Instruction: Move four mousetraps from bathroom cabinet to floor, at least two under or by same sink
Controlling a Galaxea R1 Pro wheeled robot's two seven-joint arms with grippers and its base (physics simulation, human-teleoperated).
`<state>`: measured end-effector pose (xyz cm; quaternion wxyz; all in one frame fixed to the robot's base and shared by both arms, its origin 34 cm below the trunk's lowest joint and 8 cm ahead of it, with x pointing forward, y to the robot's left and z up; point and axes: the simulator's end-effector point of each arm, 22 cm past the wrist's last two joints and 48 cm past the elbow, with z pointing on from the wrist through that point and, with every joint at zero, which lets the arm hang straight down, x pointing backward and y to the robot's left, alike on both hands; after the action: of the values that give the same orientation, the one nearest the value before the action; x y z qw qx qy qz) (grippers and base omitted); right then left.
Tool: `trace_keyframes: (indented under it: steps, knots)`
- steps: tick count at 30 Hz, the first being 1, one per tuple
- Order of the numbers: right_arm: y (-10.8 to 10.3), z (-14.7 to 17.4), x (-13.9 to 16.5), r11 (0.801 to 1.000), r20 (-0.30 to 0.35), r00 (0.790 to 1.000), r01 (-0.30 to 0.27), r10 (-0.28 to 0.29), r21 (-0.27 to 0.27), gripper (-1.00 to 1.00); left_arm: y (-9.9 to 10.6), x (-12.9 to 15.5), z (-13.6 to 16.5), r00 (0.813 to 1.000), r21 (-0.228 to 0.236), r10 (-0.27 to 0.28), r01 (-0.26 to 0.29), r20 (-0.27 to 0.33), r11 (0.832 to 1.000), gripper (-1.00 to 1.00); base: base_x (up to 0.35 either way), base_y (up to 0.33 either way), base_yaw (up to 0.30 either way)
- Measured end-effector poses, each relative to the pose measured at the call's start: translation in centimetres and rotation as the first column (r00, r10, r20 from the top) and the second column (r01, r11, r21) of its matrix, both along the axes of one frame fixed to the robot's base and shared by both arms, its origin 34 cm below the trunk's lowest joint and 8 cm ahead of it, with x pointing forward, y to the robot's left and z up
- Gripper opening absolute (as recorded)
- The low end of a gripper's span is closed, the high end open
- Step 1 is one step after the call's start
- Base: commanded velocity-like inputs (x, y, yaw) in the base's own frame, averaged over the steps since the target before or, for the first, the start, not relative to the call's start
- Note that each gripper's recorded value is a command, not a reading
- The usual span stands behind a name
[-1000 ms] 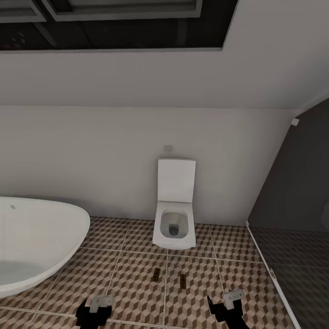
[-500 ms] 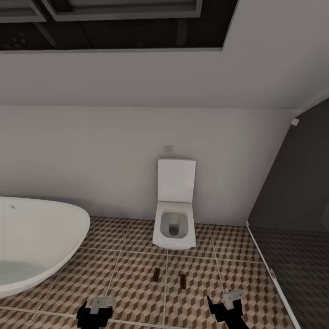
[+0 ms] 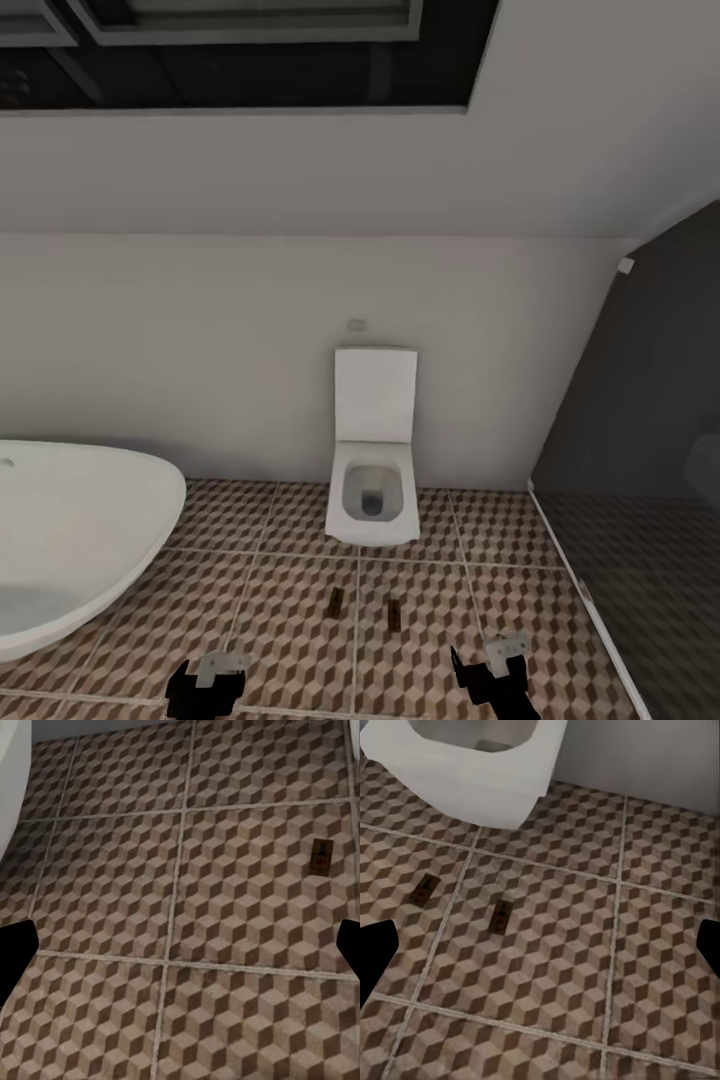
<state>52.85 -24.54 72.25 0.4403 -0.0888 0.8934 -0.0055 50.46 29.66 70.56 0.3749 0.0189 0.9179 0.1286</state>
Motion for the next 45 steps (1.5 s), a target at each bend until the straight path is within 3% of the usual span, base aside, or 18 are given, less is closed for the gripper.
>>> trace_keyframes:
  steps: [15,45]
  knots:
    - [0.02,0.36,0.25,1.000,0.009,1.000,0.000,0.000,0.000,1.00,0.00,0.24,0.33,1.000,0.001,-0.001,0.001,0.008,1.000,1.00,0.000,0.000,-0.217]
    - [0.03,0.39,0.27,1.000,0.009,1.000,0.000,0.000,0.000,1.00,-0.30,0.19,0.30,1.000,-0.004,-0.003,0.003,0.006,1.000,1.00,0.000,0.000,-0.018]
